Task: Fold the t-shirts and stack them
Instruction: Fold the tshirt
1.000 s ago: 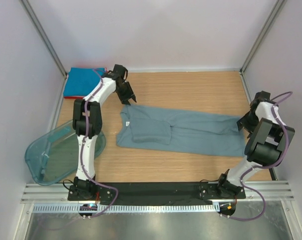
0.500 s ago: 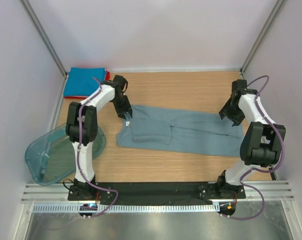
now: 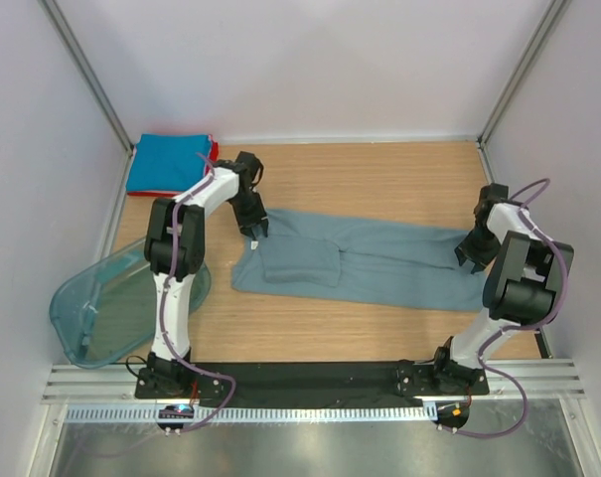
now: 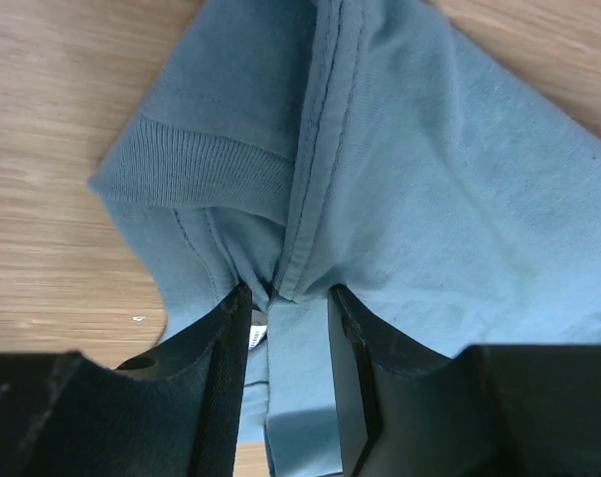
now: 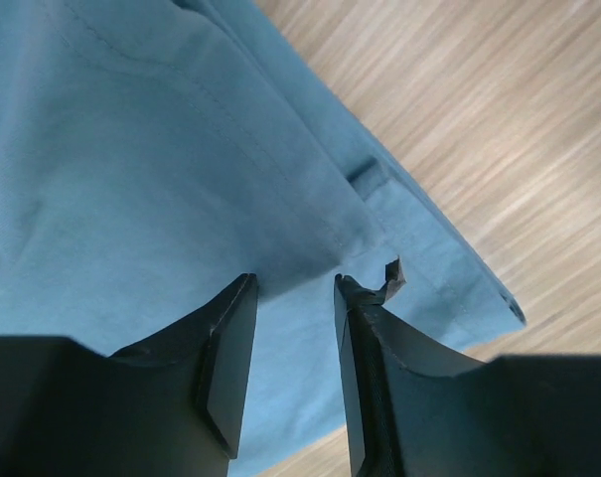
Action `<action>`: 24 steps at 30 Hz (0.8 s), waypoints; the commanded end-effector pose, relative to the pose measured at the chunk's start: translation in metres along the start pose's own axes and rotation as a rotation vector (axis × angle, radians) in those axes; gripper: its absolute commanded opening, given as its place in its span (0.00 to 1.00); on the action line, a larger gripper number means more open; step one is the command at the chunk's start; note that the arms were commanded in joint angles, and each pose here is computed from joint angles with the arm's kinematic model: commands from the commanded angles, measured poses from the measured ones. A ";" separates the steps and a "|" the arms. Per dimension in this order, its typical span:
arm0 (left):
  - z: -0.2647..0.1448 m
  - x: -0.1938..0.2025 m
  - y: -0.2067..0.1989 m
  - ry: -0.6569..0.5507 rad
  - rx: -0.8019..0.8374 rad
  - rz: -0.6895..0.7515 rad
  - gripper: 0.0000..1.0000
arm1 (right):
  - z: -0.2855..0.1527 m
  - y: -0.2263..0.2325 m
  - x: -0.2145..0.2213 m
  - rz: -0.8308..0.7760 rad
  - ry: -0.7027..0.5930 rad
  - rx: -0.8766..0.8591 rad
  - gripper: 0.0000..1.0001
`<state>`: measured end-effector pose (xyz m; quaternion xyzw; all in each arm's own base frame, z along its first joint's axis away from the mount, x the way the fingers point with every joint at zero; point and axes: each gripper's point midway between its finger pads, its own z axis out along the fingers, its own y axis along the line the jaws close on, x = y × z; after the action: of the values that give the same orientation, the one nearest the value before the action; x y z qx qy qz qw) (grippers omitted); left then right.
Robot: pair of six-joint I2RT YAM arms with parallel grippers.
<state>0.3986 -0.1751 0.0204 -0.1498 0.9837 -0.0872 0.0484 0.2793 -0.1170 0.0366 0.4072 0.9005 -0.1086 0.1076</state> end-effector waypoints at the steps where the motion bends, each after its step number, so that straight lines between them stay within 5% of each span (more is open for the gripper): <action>1: 0.011 -0.021 -0.001 -0.045 -0.029 0.026 0.38 | 0.000 0.006 -0.009 0.009 -0.037 -0.015 0.43; 12: 0.030 -0.104 -0.074 -0.211 0.171 -0.056 0.38 | -0.109 0.017 -0.006 0.095 -0.123 -0.196 0.64; 17: 0.015 -0.170 -0.157 -0.349 0.563 -0.140 0.39 | -0.132 0.051 0.001 0.113 -0.160 -0.413 0.75; 19: -0.018 -0.182 -0.191 -0.361 0.736 -0.164 0.39 | -0.140 0.070 0.008 0.021 -0.139 -0.478 0.75; 24: -0.090 -0.178 -0.207 -0.443 0.828 -0.071 0.44 | -0.138 0.083 0.026 -0.117 -0.096 -0.466 0.75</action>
<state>0.6080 -0.2858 0.0469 -0.2131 0.8786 -0.3544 0.2387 0.3041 -0.0242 0.1451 0.3548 0.9040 0.0495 0.2334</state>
